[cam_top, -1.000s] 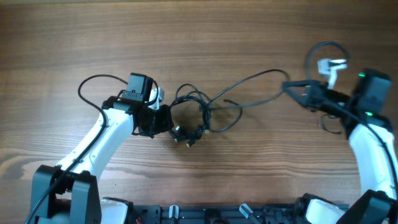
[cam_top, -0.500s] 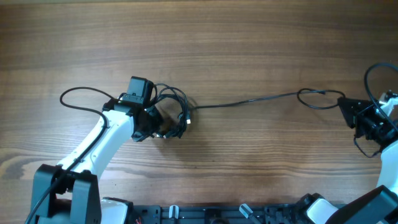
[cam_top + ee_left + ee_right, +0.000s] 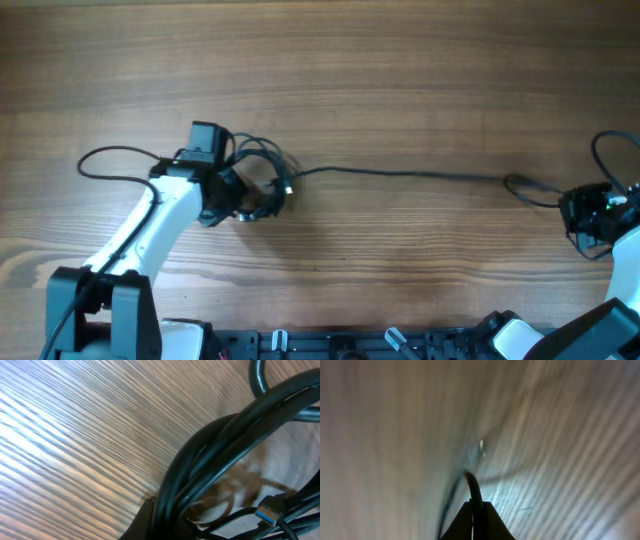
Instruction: Untangle cables
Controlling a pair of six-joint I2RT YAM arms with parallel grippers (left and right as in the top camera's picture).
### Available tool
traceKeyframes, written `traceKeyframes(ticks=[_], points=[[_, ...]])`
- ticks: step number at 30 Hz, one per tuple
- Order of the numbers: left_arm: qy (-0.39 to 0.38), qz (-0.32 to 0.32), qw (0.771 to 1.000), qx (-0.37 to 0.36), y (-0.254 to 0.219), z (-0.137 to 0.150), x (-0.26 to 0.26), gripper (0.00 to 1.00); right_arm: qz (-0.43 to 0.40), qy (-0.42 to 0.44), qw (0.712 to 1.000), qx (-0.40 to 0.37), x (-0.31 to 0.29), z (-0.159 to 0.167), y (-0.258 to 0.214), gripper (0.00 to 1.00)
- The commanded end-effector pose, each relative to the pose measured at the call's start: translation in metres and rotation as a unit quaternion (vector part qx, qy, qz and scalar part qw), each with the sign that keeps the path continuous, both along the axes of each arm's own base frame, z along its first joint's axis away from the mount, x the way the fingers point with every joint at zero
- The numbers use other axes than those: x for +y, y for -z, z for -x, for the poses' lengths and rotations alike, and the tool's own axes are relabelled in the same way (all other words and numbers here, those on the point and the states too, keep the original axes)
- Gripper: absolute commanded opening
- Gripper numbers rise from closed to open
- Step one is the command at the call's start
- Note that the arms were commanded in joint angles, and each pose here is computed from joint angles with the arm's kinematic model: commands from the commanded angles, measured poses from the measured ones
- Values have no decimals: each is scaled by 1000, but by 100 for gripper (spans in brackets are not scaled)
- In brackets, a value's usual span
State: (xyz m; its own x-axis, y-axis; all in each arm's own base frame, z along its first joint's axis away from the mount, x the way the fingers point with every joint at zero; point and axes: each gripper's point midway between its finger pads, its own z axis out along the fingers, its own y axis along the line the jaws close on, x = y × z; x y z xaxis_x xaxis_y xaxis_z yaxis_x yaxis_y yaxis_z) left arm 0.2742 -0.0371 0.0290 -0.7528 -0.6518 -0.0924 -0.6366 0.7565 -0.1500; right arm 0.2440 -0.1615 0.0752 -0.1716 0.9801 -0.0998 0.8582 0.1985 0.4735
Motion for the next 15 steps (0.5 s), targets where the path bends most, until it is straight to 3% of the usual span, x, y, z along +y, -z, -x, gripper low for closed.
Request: traceKeyframes(ticks=[1,5,7,9,12,15], points=[[-73,-24,997,21,6,9,40,4,30,52,998,27,-18,10,-2,9],[-142,-9,989,34,7,17,68,4,30,52,998,27,-18,10,-2,9],[-161,34,986,31,6,15,69,4,28,48,998,21,-17,8,-3,9],[-127,70,989,16,3,9,63,4,25,26,999,7,-12,3,-5,9],[-116,69,991,16,3,9,61,4,27,11,1000,0,-10,-2,-6,10],[-110,69,991,16,3,9,58,4,40,-33,999,-14,0,-14,-9,26]])
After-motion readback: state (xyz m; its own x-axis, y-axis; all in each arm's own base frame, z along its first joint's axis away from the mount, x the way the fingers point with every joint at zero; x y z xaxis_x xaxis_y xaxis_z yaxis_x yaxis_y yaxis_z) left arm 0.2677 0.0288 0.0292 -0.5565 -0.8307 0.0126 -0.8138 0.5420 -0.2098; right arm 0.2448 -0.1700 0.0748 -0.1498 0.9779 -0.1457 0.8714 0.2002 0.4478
